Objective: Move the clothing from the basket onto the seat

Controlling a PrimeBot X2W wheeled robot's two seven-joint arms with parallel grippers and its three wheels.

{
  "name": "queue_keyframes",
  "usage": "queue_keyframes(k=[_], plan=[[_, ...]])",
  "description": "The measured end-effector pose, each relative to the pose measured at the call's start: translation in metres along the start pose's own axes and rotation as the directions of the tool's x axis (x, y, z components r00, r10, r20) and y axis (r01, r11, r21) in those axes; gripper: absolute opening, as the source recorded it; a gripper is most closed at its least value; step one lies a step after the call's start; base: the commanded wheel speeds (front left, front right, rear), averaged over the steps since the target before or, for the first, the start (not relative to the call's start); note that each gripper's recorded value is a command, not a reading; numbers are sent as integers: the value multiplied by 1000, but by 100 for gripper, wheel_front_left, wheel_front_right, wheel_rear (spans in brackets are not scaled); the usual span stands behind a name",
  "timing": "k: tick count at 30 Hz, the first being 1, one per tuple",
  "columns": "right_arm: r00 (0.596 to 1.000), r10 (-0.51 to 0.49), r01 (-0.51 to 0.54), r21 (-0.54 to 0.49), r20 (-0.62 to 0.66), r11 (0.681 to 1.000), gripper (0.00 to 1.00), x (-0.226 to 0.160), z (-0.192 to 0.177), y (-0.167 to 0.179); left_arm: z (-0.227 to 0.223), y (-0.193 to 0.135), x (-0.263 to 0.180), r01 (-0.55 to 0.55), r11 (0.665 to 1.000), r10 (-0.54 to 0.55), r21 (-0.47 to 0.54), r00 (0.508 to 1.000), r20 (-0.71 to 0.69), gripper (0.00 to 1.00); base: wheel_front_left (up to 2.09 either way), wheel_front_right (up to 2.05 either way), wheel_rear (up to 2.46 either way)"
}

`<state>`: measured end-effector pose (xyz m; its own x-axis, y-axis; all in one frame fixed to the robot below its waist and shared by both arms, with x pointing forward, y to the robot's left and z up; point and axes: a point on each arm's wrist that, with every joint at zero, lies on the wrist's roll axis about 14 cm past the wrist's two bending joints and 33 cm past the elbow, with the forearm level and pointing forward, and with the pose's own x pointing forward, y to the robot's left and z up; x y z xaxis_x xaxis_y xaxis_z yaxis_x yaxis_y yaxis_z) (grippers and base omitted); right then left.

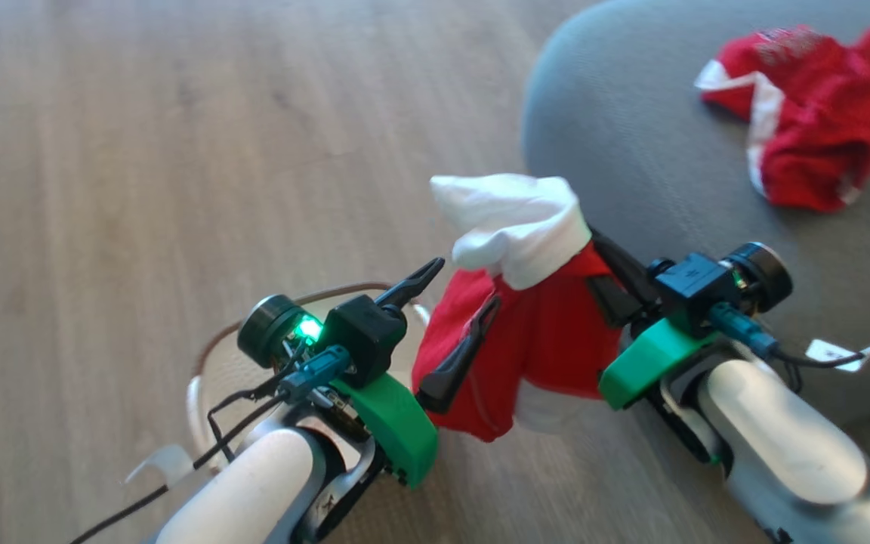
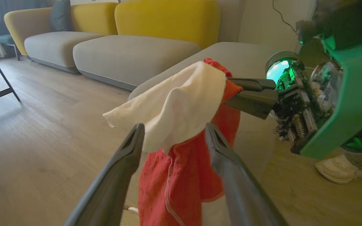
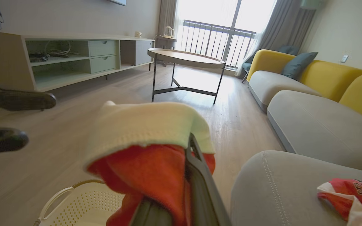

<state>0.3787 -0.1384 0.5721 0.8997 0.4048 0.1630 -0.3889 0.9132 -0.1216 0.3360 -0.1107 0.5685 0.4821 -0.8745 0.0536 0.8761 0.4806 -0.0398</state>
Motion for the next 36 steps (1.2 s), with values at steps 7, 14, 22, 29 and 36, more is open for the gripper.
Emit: queue_keyframes(k=[7, 14, 22, 29, 36], plan=[[982, -183, 182, -45, -38, 982, 0, -52, -1, -48, -6, -36, 27, 149, 988, -149, -29, 989, 1, 100, 0, 0, 0], [927, -365, 360, -73, -83, 930, 0, -104, -7, -88, -17, -63, 42, 267, 961, -268, -71, 963, -8, 100, 0, 0, 0], [907, -411, 404, -82, -95, 911, 0, -113, -10, -97, -27, -55, 49, 264, 960, -267, -92, 964, -20, 100, 0, 0, 0], [901, -423, 417, -81, -97, 905, 0, -105, -13, -108, -35, -43, 46, 237, 965, -243, -110, 969, -42, 100, 0, 0, 0], [900, -426, 419, -82, -96, 904, 0, -74, -17, -135, -45, -14, 51, 198, 973, -205, -116, 977, -57, 100, 0, 0, 0]])
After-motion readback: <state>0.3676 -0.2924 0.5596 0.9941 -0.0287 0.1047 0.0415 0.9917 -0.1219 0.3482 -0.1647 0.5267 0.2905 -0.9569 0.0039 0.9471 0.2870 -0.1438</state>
